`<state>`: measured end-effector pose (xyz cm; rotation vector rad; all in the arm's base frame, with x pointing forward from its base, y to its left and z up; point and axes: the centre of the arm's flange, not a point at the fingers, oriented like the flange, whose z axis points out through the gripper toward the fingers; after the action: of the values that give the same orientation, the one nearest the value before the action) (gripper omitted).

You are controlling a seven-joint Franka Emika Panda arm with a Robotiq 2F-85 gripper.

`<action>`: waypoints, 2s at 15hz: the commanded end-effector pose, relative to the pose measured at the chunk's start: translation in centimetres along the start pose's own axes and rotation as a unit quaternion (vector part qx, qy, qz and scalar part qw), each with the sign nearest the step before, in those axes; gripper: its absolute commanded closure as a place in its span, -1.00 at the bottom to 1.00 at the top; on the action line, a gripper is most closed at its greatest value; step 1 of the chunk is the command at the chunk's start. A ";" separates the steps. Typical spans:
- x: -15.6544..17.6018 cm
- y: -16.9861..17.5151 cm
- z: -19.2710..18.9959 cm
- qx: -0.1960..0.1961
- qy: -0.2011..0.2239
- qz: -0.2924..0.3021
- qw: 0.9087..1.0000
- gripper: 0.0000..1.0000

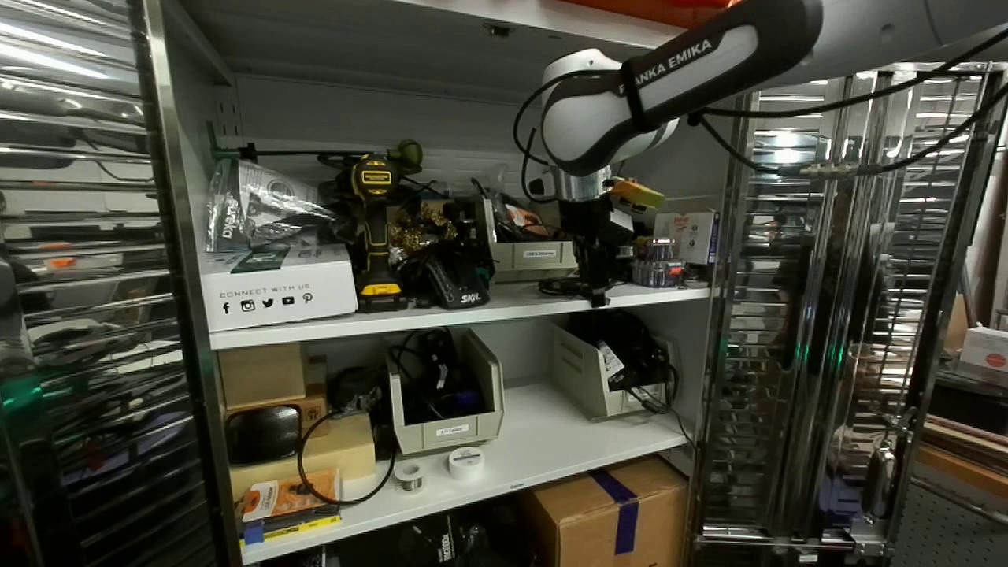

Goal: Pick up the black cable and put it in the box.

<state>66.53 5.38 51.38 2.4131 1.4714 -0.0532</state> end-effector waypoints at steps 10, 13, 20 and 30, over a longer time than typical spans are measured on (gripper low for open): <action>2.4 3.9 -1.5 0.004 -0.040 -0.036 0.999 0.15; 2.1 3.5 -0.8 0.004 -0.052 -0.035 0.998 0.60; 2.6 1.8 -0.7 -0.021 -0.074 -0.019 0.997 0.74; 5.3 -15.8 -7.0 -0.118 -0.055 0.157 0.979 0.71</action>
<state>61.64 17.53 52.41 2.3657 1.1257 -0.0645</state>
